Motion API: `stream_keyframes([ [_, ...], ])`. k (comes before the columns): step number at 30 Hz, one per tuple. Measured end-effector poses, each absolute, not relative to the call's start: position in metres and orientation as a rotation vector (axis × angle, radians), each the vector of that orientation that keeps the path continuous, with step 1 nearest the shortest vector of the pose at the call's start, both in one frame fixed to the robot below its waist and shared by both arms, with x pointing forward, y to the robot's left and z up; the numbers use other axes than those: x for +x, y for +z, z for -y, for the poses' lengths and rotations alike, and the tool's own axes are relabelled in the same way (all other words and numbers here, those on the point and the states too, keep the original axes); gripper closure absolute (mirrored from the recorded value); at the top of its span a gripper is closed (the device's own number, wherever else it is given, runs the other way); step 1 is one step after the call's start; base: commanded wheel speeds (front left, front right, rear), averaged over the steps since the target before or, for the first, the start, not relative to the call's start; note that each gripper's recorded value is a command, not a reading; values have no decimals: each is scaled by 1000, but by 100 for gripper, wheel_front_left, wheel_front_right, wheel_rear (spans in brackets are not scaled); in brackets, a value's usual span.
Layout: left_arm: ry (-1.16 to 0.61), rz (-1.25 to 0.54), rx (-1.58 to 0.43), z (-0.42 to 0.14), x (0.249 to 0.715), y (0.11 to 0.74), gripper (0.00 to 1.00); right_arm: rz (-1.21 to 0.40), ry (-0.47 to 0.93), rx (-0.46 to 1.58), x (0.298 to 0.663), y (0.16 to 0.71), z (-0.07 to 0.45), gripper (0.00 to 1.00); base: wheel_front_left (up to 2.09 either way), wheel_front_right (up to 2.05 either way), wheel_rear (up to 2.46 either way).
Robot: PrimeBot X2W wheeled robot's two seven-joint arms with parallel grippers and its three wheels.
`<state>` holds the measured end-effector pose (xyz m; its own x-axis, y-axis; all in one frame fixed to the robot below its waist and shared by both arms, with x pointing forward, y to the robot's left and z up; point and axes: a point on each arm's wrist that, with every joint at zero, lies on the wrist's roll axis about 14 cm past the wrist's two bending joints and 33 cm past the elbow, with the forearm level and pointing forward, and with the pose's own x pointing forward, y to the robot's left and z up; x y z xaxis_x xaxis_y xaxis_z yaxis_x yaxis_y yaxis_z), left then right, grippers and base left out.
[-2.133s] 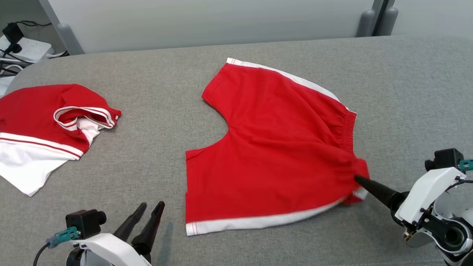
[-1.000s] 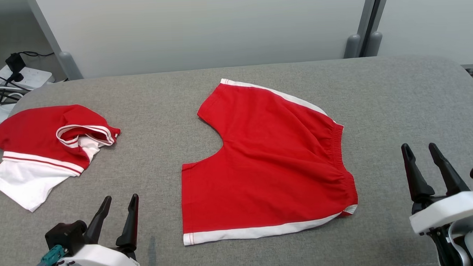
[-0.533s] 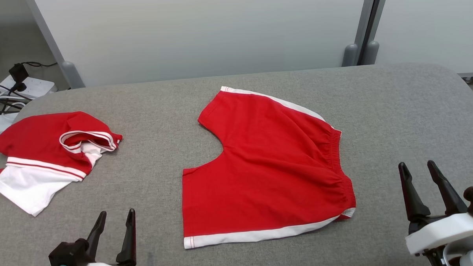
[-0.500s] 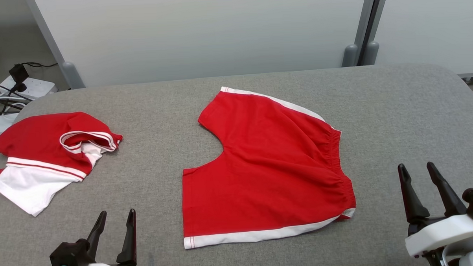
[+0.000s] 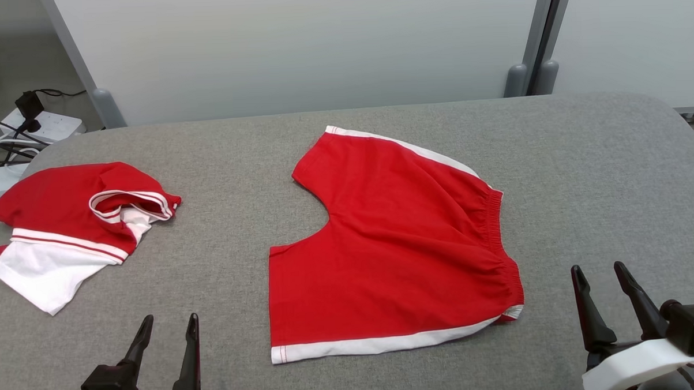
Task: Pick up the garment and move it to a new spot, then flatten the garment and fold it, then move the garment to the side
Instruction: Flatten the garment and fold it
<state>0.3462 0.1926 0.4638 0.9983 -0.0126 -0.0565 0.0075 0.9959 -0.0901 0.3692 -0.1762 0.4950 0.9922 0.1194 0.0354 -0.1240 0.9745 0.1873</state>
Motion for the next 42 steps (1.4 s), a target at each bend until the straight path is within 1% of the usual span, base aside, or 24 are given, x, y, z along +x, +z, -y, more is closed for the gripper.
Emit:
stream_keyframes([
  [5,26,-45,-61,-200,346,468,0,-8,142,169,367,485,170,0,0,0,0],
  [26,28,-69,-63,-200,344,460,0,-96,153,174,363,458,165,0,0,0,0],
  [34,18,-96,-79,-196,340,452,0,-215,202,230,355,426,144,0,0,0,0],
  [42,45,-125,-83,-205,334,443,0,-290,239,203,368,407,138,0,0,0,0],
])
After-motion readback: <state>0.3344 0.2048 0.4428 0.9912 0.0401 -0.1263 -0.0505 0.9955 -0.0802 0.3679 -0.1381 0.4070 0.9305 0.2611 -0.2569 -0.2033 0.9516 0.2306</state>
